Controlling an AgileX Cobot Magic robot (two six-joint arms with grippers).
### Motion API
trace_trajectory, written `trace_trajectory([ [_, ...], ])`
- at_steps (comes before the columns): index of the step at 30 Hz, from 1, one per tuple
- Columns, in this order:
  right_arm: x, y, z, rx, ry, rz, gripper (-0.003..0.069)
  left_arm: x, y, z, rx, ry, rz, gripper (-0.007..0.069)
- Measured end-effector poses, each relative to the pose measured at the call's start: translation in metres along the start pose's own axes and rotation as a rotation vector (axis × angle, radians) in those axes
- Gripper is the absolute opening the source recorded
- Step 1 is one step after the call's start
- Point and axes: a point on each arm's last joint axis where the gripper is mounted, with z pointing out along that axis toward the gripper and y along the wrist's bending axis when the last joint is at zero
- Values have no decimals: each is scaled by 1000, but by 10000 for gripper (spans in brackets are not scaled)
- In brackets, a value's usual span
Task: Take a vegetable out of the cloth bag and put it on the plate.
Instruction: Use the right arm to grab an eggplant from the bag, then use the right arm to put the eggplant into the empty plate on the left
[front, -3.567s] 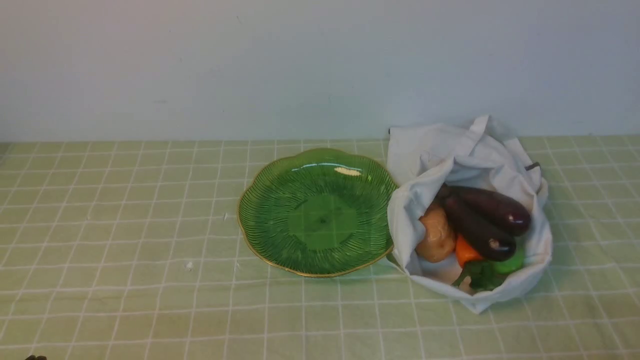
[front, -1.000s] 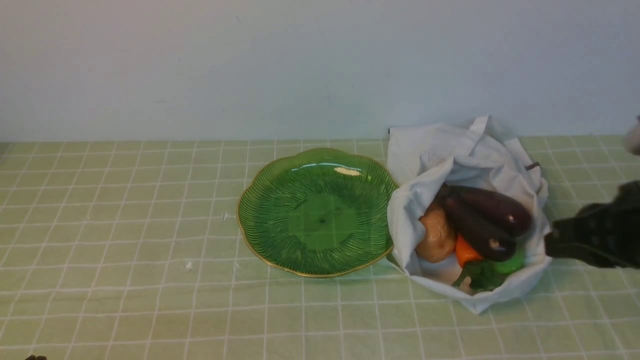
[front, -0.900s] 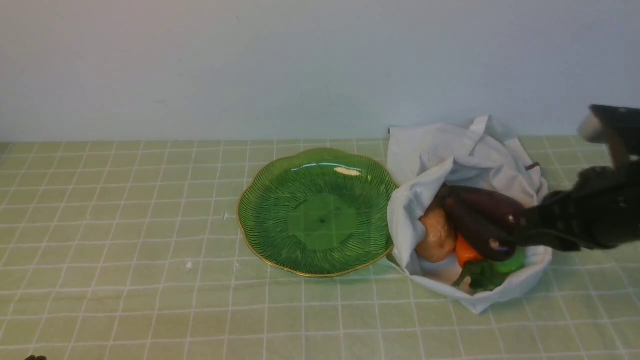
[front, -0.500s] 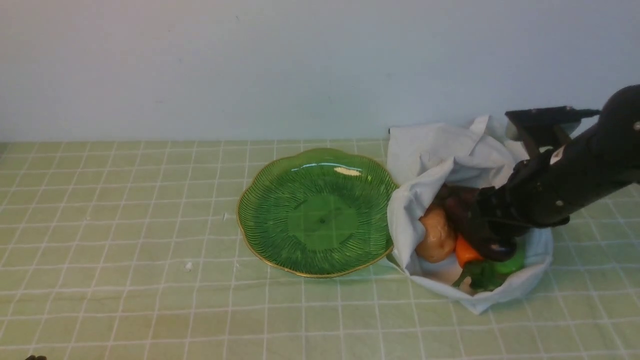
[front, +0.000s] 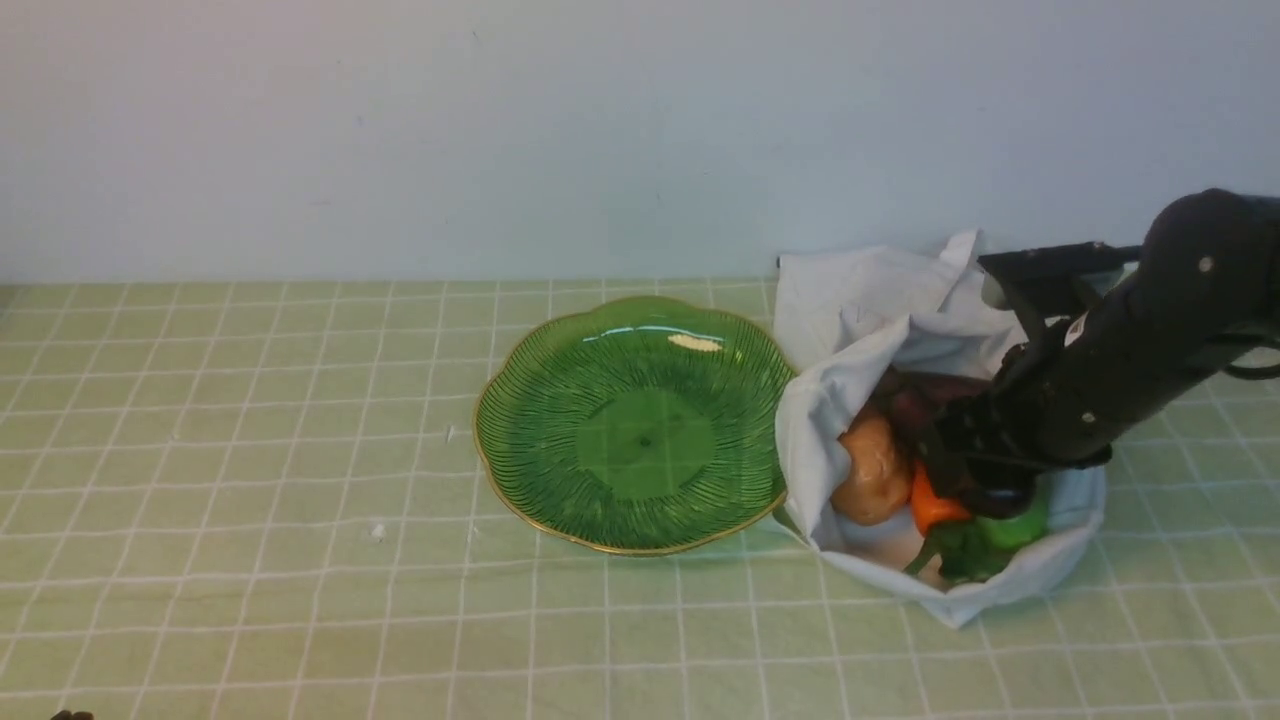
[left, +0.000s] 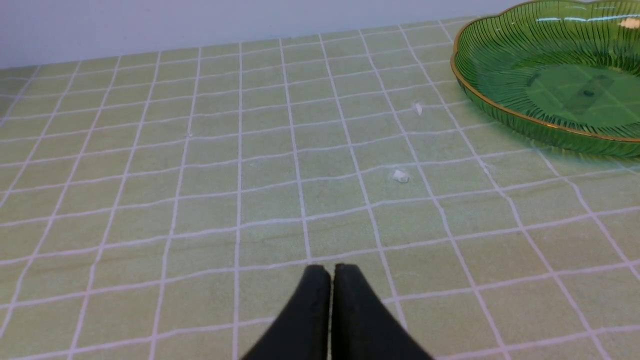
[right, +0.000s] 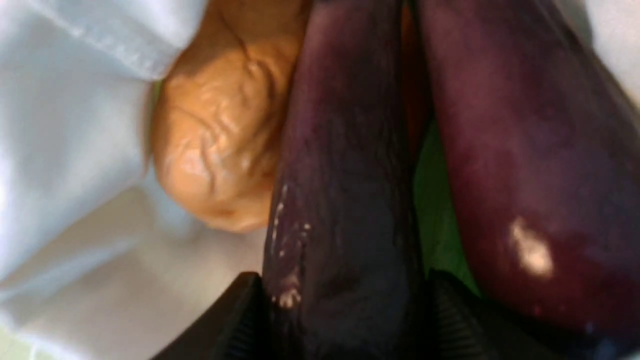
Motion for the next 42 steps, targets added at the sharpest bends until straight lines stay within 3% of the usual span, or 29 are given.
trace_trajectory([
  [9,30,17,-80,-49,117,49,375,0,0,0,0,0,0,-8],
  [12,37,25,-112,-91,29,66,375,0,0,0,0,0,0,-8],
  [15,34,38,-133,-191,-120,99,375,0,0,0,0,0,0,-8],
  [18,22,49,-135,-257,-245,69,375,0,0,0,0,0,0,-8],
  [23,-7,76,-96,-337,-348,-3,375,0,0,0,0,0,0,-8],
  [29,-46,105,-21,-325,-357,-85,375,0,0,0,0,0,0,-8],
  [39,-75,107,45,-253,-303,-168,384,0,0,0,0,0,0,-8],
  [42,-75,106,54,-240,-286,-190,489,0,0,0,0,0,0,-8],
])
